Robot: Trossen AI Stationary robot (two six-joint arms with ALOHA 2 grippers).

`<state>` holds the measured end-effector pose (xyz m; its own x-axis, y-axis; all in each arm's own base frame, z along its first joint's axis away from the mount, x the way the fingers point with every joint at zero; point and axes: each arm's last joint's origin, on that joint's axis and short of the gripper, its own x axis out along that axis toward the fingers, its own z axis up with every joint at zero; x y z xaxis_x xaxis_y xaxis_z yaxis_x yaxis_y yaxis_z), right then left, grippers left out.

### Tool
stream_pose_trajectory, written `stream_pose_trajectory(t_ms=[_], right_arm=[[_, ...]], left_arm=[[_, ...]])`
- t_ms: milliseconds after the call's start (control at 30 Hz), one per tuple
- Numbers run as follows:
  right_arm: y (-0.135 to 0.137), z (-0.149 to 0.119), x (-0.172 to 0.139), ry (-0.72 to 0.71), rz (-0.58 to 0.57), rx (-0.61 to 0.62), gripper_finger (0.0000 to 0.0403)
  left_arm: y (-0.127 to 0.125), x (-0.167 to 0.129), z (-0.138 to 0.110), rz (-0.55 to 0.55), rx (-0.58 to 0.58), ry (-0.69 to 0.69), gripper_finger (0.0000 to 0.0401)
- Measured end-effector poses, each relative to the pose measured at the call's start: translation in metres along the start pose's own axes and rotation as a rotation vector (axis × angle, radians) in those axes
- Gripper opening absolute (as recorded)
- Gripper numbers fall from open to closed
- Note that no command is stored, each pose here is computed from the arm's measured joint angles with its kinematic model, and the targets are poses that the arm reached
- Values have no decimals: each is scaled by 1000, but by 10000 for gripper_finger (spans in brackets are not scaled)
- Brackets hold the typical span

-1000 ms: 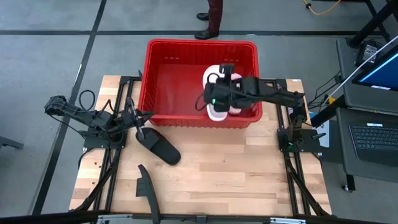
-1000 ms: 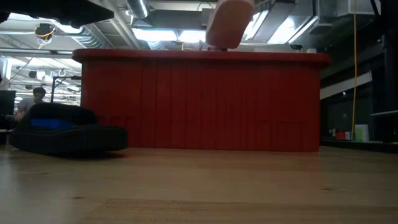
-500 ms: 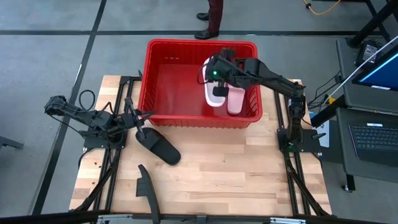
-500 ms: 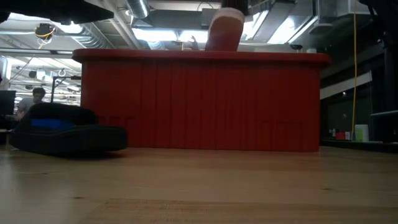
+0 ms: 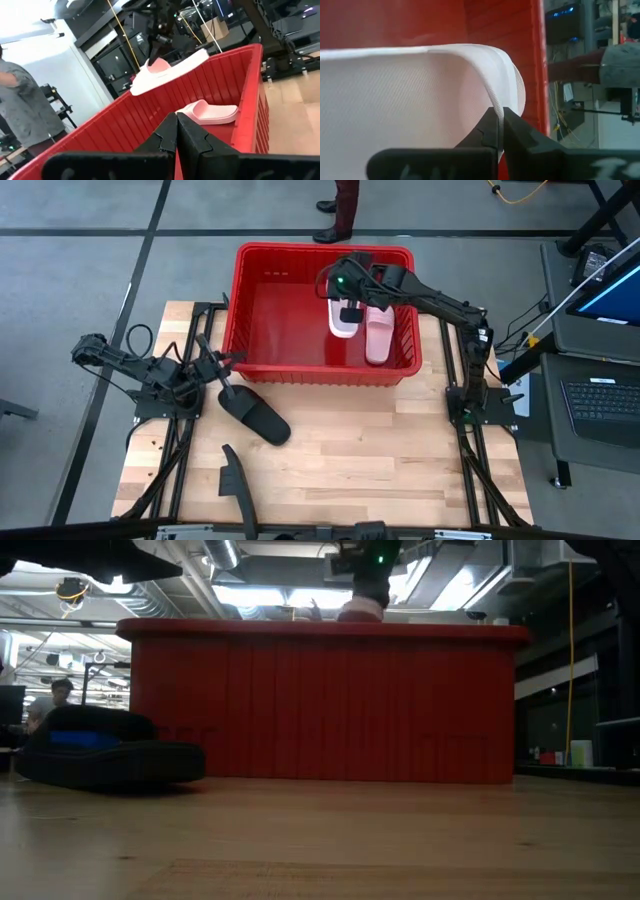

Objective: Pick and place slides into bin
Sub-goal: Put the pink slide into the red container

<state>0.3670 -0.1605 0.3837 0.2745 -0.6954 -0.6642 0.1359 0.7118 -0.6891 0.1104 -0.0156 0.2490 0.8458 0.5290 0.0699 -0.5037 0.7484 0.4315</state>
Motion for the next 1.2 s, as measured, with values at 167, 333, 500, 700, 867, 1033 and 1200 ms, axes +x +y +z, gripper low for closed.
stream_pose_trajectory(t_ms=[167, 333, 500, 700, 867, 1033, 1200], right_arm=[[2, -7, 30, 25, -16, -2, 11], [5, -15, 59, 38, -29, 9, 11], [15, -19, 77, 33, -43, 29, 11], [27, -24, 88, 50, -30, 23, 11], [29, -27, 92, 63, -26, 76, 11], [26, -29, 94, 64, -30, 134, 11], [28, -35, 105, 51, 4, 152, 11]], left_arm=[[-2, 0, -3, -13, 19, 22, 2], [-2, 0, -4, -15, 20, 26, 2], [-2, 0, -4, -14, -34, 26, 1], [-2, 0, -3, -13, -53, 25, 3], [-2, 0, -3, -8, -79, 23, 1], [0, 0, -4, 46, -132, 48, 4], [1, 0, -5, 96, -120, 73, 2]])
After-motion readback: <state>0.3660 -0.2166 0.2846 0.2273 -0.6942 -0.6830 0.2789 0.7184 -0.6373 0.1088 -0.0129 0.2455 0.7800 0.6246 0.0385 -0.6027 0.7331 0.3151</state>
